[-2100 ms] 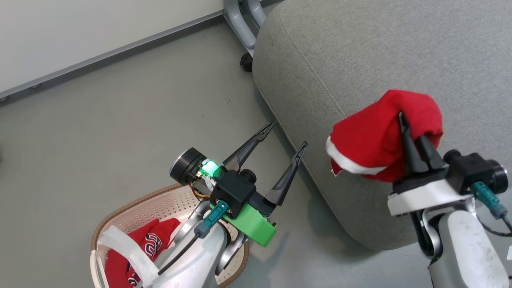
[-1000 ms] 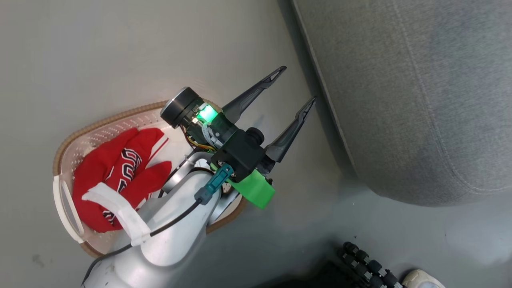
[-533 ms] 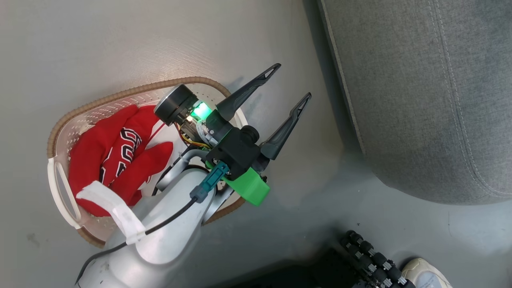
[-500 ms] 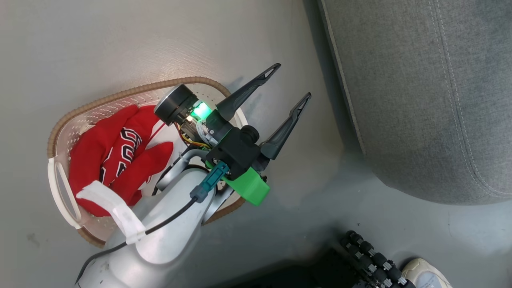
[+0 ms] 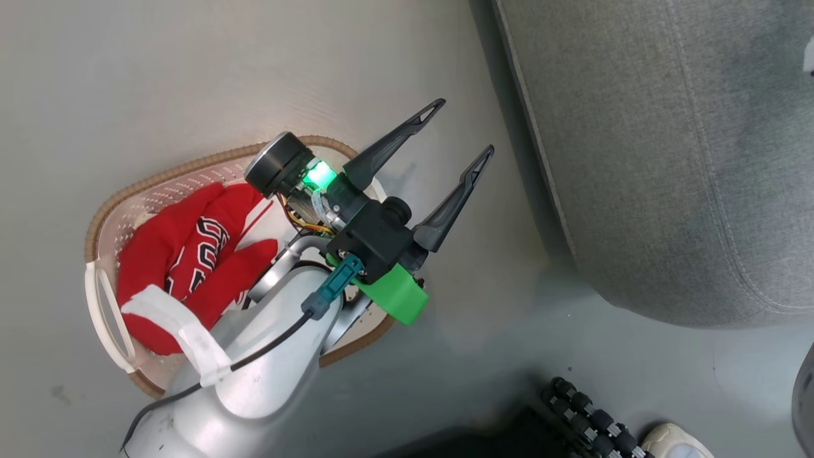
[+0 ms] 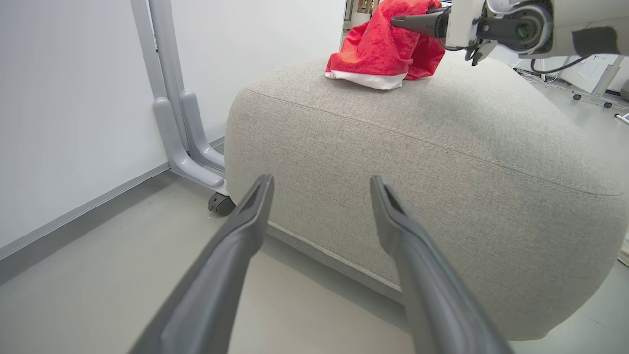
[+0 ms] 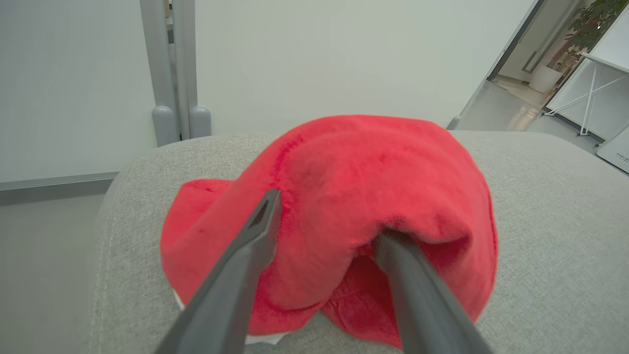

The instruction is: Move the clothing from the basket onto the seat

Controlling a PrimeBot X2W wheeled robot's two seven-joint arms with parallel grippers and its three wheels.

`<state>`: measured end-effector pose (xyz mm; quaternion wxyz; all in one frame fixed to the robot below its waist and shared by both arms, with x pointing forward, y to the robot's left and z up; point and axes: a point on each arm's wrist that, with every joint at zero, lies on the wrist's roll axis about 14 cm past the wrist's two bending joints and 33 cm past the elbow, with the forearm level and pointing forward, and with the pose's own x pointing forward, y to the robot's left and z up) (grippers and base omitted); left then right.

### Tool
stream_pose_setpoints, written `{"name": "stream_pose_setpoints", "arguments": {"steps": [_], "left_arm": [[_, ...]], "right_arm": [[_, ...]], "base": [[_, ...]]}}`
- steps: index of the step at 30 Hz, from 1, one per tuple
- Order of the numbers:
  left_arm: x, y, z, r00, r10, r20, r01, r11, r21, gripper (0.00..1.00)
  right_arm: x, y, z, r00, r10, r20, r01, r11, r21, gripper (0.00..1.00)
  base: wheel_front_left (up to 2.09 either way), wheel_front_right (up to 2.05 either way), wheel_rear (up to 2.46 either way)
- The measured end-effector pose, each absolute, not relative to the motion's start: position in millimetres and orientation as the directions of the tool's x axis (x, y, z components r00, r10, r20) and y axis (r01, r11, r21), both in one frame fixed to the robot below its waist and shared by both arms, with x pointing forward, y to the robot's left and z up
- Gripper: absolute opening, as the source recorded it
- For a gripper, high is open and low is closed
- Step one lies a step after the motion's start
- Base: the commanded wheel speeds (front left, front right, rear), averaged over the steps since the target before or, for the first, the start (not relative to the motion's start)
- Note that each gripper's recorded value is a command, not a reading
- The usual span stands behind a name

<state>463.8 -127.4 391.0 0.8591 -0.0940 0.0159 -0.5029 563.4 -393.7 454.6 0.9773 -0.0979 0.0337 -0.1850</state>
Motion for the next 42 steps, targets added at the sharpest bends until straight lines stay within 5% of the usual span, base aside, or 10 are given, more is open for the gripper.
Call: {"name": "stream_pose_setpoints", "arguments": {"steps": [20, 42], "left_arm": [[431.4, -119.7, 477.3, 0.543, -0.829, 0.138, 0.839, 0.528, -0.13, 1.0], [428.7, 5.5, 528.8, 0.845, -0.51, 0.161, 0.528, 0.842, -0.107, 1.0]], "right_arm": [[460.0, -361.0, 505.9, 0.941, -0.334, 0.048, 0.338, 0.929, -0.151, 1.0], [460.5, -199.1, 560.6, 0.973, 0.076, 0.219, -0.067, 0.997, -0.047, 1.0]], "base": [[0.0, 0.0, 0.0], [0.0, 0.0, 0.0]]}}
